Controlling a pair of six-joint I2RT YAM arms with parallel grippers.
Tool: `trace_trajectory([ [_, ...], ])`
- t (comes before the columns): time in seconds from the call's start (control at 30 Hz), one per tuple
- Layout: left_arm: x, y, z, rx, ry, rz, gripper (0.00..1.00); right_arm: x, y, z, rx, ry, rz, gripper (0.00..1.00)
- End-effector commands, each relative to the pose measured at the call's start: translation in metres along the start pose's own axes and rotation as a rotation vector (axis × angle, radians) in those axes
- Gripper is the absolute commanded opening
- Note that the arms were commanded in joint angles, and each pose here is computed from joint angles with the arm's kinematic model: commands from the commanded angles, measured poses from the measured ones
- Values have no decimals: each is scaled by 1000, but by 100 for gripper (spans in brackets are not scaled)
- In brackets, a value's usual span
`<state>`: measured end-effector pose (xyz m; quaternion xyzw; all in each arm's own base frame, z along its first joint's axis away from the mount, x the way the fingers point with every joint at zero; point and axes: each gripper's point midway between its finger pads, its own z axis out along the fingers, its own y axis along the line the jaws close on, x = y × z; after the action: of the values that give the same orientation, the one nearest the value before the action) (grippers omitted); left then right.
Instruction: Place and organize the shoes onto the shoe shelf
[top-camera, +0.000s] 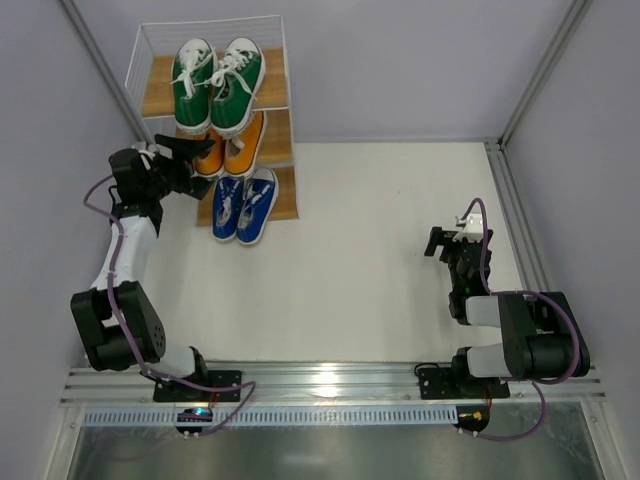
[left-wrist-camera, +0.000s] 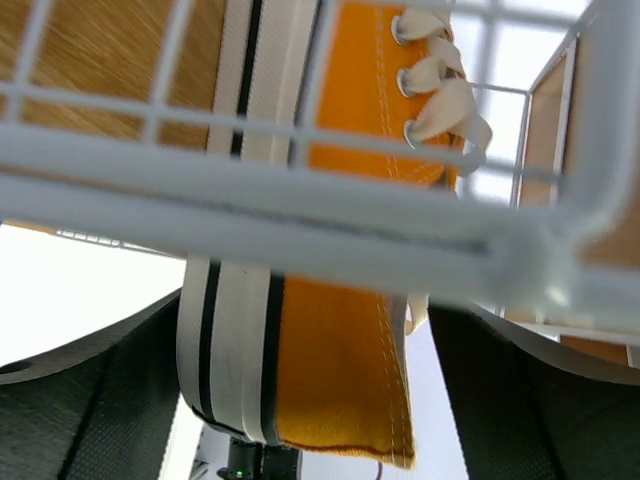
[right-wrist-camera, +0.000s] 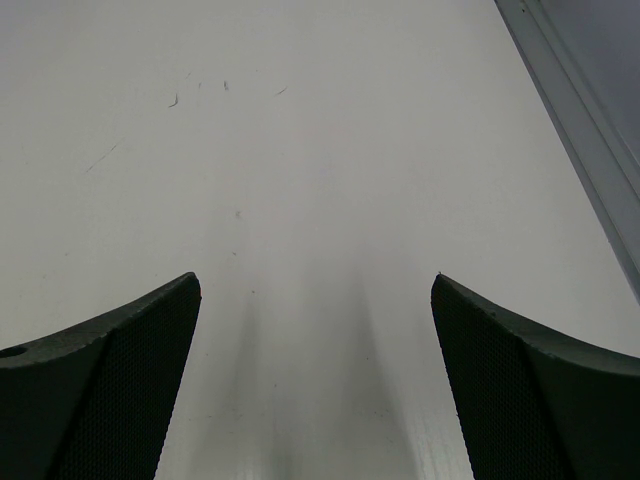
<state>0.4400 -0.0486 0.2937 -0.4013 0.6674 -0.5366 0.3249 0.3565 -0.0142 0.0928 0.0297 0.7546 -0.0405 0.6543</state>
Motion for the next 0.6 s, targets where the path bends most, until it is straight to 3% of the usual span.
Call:
trace_trajectory([
  [0.0, 10, -23, -13, 82, 10, 73, 95, -26, 1, 5, -6, -91, 14, 97],
  [0.03, 11, -24, -14, 90, 7, 78, 100, -26, 1, 5, -6, -92, 14, 97],
  [0.57, 39, -27, -62, 177, -95, 240, 100, -27, 1, 6, -5, -94, 15, 97],
])
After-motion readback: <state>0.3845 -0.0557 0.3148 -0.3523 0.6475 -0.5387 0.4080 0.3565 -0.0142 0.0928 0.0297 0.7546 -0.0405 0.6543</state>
